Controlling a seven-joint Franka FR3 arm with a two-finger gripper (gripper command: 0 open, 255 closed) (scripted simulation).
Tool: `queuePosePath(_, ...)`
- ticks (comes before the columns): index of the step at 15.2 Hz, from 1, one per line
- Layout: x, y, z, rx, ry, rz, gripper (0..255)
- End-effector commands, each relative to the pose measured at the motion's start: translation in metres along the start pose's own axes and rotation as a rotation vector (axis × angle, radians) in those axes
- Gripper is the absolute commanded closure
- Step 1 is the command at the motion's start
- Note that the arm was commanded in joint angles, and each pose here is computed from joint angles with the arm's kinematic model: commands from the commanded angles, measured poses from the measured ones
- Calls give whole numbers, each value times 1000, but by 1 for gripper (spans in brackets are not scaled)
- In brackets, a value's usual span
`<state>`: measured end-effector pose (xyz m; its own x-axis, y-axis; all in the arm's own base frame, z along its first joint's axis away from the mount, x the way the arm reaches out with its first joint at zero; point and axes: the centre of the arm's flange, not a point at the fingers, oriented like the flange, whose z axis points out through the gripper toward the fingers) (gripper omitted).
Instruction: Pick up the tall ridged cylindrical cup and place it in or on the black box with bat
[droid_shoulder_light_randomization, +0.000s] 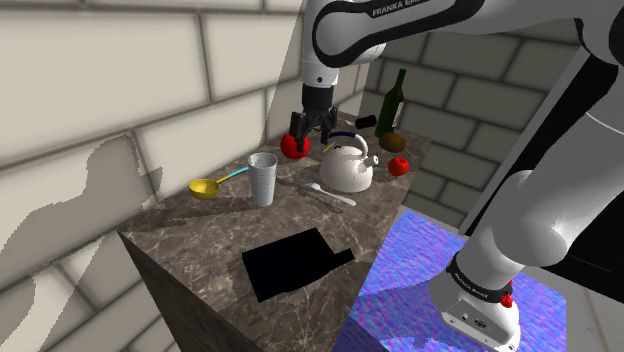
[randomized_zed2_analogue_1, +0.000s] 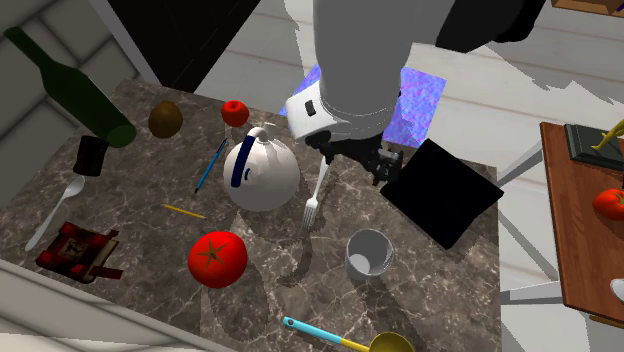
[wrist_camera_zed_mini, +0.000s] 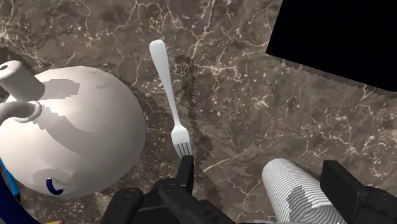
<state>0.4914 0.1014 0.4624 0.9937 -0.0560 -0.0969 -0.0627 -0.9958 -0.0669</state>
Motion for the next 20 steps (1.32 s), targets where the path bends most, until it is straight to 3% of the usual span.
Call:
queuePosePath(1,26,-9,7,9,5,-2,0)
queuePosePath(8,104,-43,30,38,18,-12,0)
queuePosePath(15,105,-44,67,38,18,-12,0)
queuePosePath(20,105,-44,70,38,18,-12,0)
